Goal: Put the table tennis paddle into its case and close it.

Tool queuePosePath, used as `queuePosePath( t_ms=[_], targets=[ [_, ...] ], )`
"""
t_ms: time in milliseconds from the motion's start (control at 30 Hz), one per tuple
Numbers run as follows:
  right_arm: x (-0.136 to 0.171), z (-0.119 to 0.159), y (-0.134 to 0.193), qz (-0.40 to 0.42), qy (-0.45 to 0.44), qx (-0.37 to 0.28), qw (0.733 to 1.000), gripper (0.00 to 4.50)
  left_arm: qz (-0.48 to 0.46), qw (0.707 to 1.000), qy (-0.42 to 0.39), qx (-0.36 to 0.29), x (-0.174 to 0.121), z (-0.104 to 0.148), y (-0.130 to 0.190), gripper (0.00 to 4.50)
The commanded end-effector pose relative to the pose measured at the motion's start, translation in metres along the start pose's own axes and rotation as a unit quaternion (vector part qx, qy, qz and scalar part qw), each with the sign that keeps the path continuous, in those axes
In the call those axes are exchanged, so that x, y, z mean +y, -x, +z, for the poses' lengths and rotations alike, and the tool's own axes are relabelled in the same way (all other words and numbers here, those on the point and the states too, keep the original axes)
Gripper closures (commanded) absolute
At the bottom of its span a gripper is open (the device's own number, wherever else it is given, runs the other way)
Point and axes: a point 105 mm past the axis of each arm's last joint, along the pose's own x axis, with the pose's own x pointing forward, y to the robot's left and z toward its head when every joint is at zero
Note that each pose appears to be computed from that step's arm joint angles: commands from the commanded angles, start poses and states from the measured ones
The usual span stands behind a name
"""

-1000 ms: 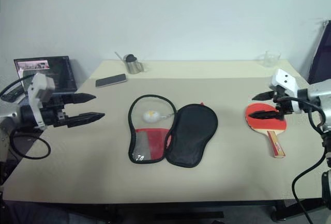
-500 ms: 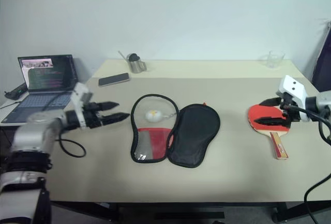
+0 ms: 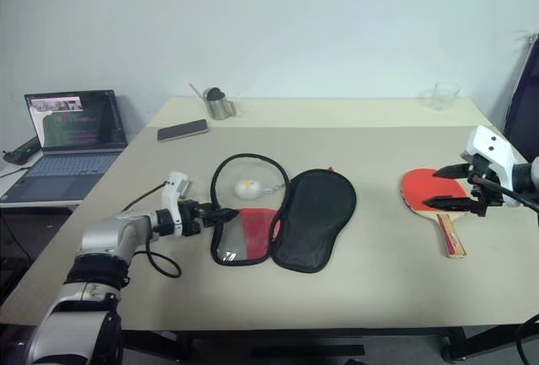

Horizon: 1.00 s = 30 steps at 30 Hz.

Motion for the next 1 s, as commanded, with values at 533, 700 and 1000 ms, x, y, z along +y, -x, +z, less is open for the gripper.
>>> queuePosePath(
  t_ms=[533,700,1000],
  targets=[
    [-0.008,0.019,0.002,-0.010,0.030,-0.022,0.999,0.70,-0.021,0.997,0.011,-0.077,-0.037,0.026,-0.023,4.02],
    [-0.008,0.018,0.002,-0.010,0.030,-0.021,0.999,0.70,0.005,0.994,0.022,-0.107,-0.036,0.033,-0.027,4.46],
    [-0.008,0.019,0.001,-0.010,0.031,-0.021,0.999,0.70,0.042,0.989,0.024,-0.143,-0.037,0.046,-0.041,4.46]
  ],
)
